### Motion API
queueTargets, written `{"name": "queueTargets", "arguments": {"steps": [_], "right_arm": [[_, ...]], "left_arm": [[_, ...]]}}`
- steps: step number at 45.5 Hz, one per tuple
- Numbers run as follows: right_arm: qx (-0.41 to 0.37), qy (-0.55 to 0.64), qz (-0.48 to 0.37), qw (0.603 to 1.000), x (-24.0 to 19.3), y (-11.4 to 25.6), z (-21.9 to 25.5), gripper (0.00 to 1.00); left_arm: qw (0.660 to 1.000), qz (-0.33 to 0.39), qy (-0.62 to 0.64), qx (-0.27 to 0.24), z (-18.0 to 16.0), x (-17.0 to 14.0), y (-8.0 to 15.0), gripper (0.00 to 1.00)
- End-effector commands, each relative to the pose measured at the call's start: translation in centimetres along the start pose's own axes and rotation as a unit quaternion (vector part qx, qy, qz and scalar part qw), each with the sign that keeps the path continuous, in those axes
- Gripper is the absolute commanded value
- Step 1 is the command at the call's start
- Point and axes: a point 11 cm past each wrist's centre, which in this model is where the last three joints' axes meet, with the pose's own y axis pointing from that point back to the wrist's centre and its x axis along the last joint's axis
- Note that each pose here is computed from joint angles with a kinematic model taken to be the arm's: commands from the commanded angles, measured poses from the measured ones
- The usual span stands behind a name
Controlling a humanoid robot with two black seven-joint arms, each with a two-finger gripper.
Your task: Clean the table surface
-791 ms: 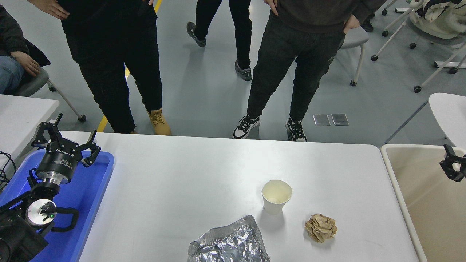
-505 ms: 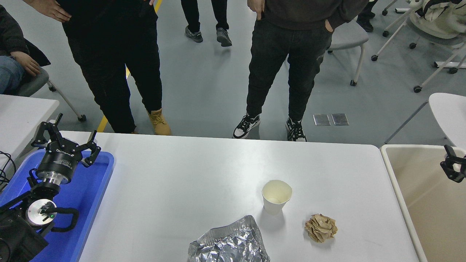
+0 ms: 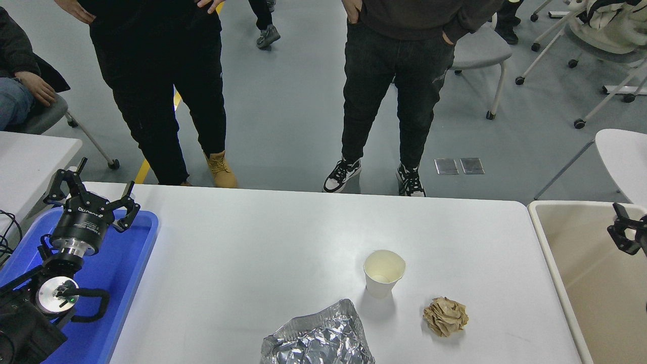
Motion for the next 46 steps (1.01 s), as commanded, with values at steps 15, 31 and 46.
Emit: {"name": "queueTargets", "arguments": {"steps": [15, 31, 46], "right_arm": [[0.023, 0.011, 0.021, 0.999, 1.1, -1.2, -2.6, 0.98], [0.033, 0.036, -0.014, 0.999, 0.3, -1.9, -4.9, 0.98], [-0.031, 0.234, -0.131, 0.963, -3.2, -2.9, -7.1, 0.98]], "left_arm": [[1.0, 0.0, 0.0, 0.0, 0.0, 0.0, 0.0, 1.0], [1.0, 0.0, 0.0, 0.0, 0.0, 0.0, 0.0, 1.0], [1.0, 0.0, 0.0, 0.0, 0.0, 0.0, 0.0, 1.0]]}}
